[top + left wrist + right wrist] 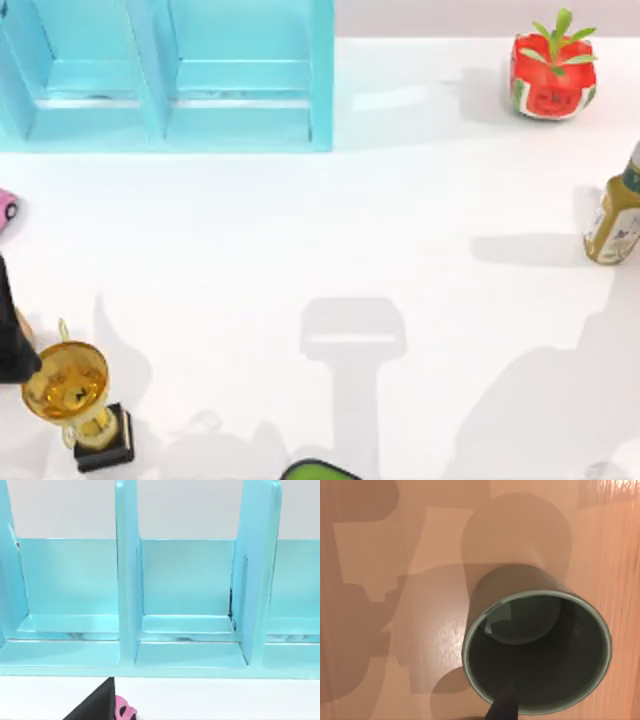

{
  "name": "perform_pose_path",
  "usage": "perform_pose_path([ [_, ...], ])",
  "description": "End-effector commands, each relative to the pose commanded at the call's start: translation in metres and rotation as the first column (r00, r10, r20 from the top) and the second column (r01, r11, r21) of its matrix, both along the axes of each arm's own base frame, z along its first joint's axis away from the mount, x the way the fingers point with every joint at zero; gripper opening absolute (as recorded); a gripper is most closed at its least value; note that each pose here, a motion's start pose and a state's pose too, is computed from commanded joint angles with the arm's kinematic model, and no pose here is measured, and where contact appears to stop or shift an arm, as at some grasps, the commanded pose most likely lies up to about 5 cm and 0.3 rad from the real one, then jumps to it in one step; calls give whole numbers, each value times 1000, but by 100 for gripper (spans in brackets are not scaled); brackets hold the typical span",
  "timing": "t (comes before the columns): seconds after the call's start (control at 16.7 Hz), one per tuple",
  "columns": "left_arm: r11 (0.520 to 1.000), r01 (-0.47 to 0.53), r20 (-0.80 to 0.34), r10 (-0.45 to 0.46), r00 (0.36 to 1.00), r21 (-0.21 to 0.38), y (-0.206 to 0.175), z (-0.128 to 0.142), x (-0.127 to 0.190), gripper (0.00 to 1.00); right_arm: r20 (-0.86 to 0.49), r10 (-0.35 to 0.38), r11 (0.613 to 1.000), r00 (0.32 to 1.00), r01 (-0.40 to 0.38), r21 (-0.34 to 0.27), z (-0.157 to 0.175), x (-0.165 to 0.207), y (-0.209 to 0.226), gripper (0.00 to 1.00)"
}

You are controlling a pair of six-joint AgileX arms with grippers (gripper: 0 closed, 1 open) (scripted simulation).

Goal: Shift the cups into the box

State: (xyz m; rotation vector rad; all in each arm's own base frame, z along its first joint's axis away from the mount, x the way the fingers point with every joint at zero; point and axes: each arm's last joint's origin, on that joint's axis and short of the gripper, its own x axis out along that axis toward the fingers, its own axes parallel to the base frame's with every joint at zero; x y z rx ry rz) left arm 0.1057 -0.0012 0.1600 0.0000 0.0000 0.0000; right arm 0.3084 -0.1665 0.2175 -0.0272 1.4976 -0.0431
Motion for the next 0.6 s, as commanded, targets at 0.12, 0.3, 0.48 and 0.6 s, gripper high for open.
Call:
perform_pose_path([
  [0.12,1000,0,0,0,1000,0,0,0,0,100,0,0,1000,1000,0,0,0,0,0,98],
  [0.3,1000,0,0,0,1000,0,0,0,0,100,0,0,1000,1000,0,0,0,0,0,100],
  [0.48,1000,0,0,0,1000,0,0,0,0,100,0,0,1000,1000,0,0,0,0,0,100],
  [0.6,1000,0,0,0,1000,0,0,0,0,100,0,0,1000,1000,0,0,0,0,0,100],
])
